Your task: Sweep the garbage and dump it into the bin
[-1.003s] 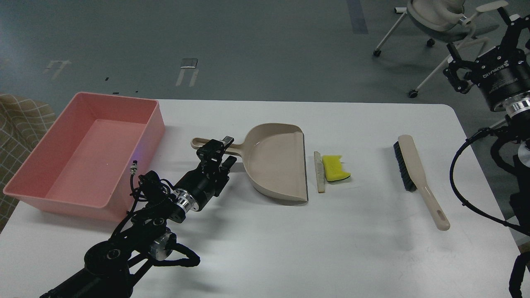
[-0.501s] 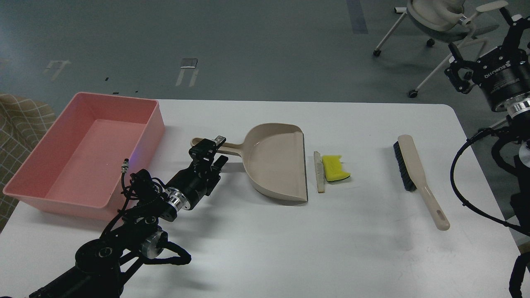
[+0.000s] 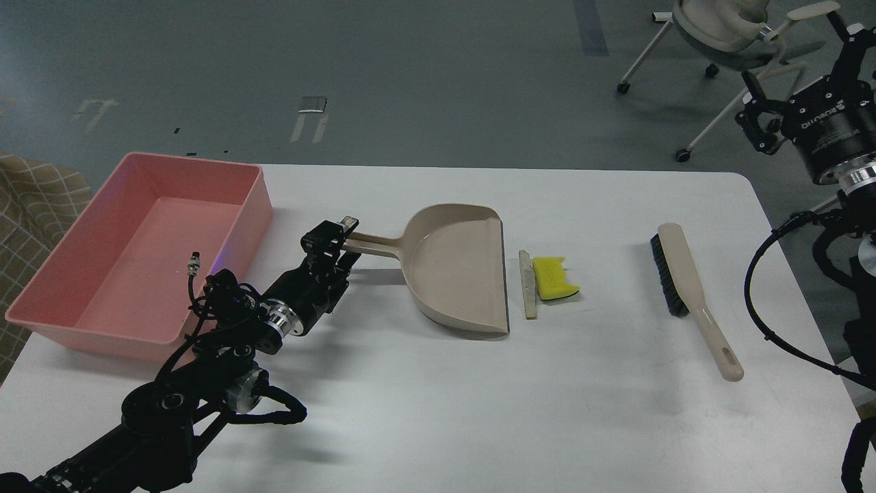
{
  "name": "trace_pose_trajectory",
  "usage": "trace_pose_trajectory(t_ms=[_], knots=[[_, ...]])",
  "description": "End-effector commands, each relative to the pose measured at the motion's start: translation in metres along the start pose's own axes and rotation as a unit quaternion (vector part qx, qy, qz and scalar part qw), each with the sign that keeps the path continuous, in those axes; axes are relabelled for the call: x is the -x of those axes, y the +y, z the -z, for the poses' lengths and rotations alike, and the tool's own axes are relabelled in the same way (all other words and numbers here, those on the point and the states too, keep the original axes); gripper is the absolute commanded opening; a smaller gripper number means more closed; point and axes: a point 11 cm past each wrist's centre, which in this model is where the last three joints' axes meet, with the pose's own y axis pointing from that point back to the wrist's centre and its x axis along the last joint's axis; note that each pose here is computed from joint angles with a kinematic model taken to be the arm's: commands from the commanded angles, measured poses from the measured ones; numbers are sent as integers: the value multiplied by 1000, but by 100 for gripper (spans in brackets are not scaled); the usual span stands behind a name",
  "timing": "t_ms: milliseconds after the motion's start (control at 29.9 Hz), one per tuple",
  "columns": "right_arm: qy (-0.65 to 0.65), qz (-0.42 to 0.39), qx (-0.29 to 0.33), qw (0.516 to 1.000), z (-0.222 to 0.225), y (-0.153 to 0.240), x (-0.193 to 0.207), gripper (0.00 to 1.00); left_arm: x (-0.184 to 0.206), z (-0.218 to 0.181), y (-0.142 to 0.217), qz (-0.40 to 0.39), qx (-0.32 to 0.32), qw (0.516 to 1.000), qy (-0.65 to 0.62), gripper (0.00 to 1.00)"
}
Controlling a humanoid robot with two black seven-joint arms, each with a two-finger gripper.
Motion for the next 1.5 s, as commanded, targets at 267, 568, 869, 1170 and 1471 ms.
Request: trace_pose_trajectory(t_ms=[267, 568, 869, 1170, 1471], knots=[[-2, -5, -1, 1000, -1, 4, -4, 100, 1, -4, -5, 1, 5, 1000, -4, 54], [-3, -7, -1, 1000, -1, 5, -5, 100, -2, -1, -9, -4, -1, 1000, -6, 54], [-3, -8, -1, 1000, -1, 5, -5, 100, 0, 1, -13, -1, -6, 1000, -10, 57], [-3, -8, -1, 1000, -1, 6, -6, 100, 2, -1, -18, -3, -3, 1000, -7, 56], [-4, -10, 1, 1000, -3, 7, -7, 100, -1, -5, -22, -3, 1, 1000, -16, 30]])
